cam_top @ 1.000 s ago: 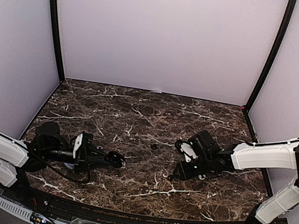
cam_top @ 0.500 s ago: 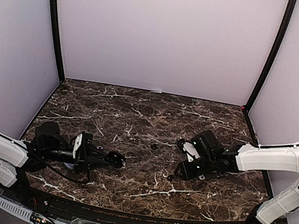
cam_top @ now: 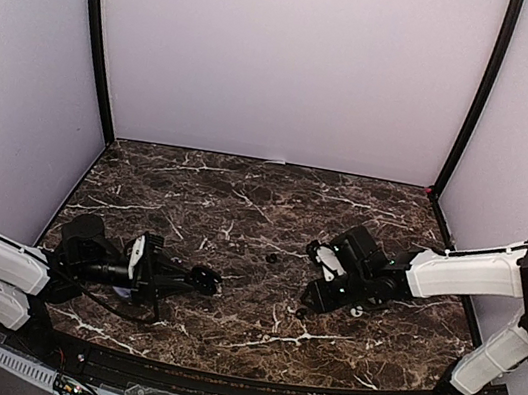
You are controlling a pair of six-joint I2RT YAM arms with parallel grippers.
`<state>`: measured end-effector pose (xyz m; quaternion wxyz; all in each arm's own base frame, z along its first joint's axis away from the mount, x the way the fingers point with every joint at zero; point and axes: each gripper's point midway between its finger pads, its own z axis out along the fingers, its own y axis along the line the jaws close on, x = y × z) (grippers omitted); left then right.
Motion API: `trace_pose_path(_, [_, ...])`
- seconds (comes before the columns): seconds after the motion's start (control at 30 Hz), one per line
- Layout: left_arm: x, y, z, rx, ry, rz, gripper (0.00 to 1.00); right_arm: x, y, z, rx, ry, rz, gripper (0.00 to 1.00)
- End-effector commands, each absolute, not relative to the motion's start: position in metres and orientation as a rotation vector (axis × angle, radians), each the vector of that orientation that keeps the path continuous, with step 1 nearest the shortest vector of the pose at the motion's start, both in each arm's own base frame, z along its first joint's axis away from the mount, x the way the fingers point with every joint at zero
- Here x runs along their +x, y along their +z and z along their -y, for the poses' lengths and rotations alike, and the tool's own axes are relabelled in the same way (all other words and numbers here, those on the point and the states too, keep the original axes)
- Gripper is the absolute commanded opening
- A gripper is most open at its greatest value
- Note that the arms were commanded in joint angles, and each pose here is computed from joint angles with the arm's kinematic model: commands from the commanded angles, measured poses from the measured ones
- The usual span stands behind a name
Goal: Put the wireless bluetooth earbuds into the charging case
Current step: Pick up the right earbud from the center of the board.
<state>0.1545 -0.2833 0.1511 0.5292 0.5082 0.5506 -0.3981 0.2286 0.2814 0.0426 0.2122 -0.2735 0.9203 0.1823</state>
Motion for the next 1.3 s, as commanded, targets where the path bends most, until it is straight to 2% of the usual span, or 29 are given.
trace_pose_path(0.0, [0.155, 0.160, 0.287, 1.219, -0.944, -1.279, 0.06, 0.234, 0.045, -0.291, -0.764, 0.519, -2.528, 0.39])
trace_pose_path(0.53, [0.156, 0.159, 0.287, 1.222, -0.941, -1.284, 0.06, 0.213, 0.031, -0.278, -0.812, 0.531, -2.580, 0.39])
trace_pose_path(1.27, [0.155, 0.160, 0.287, 1.226, -0.945, -1.281, 0.06, 0.201, 0.029, -0.241, -0.715, 0.411, -2.638, 0.37])
